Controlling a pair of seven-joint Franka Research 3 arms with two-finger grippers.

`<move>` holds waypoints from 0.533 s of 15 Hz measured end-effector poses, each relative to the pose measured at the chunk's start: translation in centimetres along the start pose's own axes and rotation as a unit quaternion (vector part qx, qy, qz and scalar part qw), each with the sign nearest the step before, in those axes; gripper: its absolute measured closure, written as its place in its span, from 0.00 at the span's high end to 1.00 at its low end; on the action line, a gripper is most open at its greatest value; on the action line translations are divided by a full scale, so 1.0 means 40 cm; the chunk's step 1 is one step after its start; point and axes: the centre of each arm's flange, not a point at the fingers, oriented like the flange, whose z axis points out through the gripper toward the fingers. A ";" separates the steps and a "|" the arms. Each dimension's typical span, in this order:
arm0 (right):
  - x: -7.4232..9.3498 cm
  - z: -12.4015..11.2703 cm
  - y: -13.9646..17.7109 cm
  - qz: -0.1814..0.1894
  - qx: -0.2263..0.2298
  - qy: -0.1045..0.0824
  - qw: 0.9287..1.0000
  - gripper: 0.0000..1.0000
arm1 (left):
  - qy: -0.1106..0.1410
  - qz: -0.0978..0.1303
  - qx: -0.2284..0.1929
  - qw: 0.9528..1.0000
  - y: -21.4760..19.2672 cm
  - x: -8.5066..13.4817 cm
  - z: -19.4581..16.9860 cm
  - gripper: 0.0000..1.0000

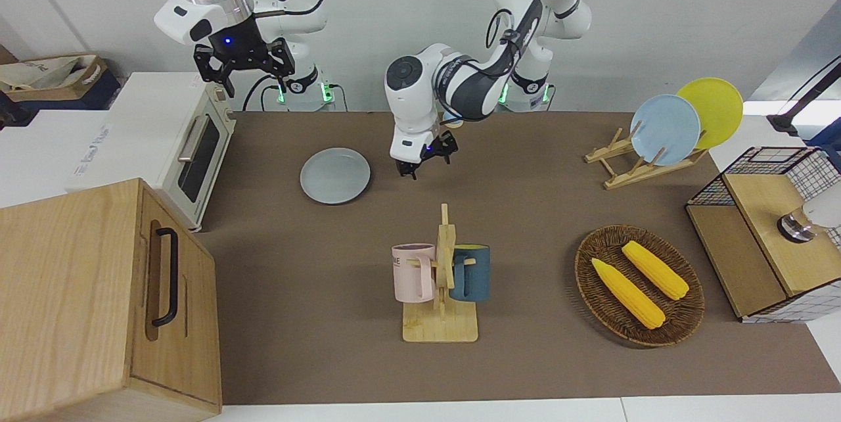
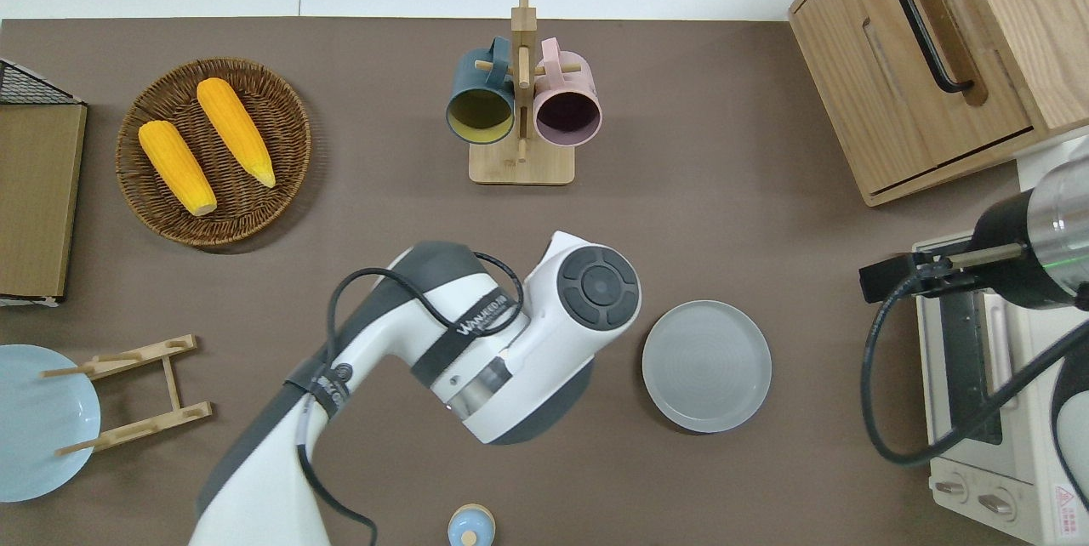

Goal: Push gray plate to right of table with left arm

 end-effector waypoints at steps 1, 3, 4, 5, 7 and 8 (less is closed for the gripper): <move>0.000 0.000 0.000 0.000 0.000 0.000 1.000 0.99 | -0.003 0.008 0.006 1.000 -0.039 0.039 -0.009 1.00; 0.000 0.000 0.000 0.000 0.000 0.000 1.000 0.99 | -0.007 0.022 0.010 1.000 -0.112 0.114 -0.023 1.00; 0.000 0.000 0.000 0.000 0.000 0.000 1.000 0.99 | -0.009 0.027 0.011 1.000 -0.150 0.150 -0.031 1.00; 0.000 0.000 0.000 0.000 0.000 0.000 1.000 0.99 | -0.010 0.031 0.012 0.999 -0.190 0.184 -0.040 1.00; 0.000 0.000 0.000 0.000 0.000 0.000 1.000 0.99 | -0.014 0.041 0.014 0.999 -0.289 0.255 -0.066 1.00; 0.000 0.000 0.000 0.000 0.000 0.000 1.000 0.99 | -0.017 0.045 0.013 0.999 -0.334 0.282 -0.077 1.00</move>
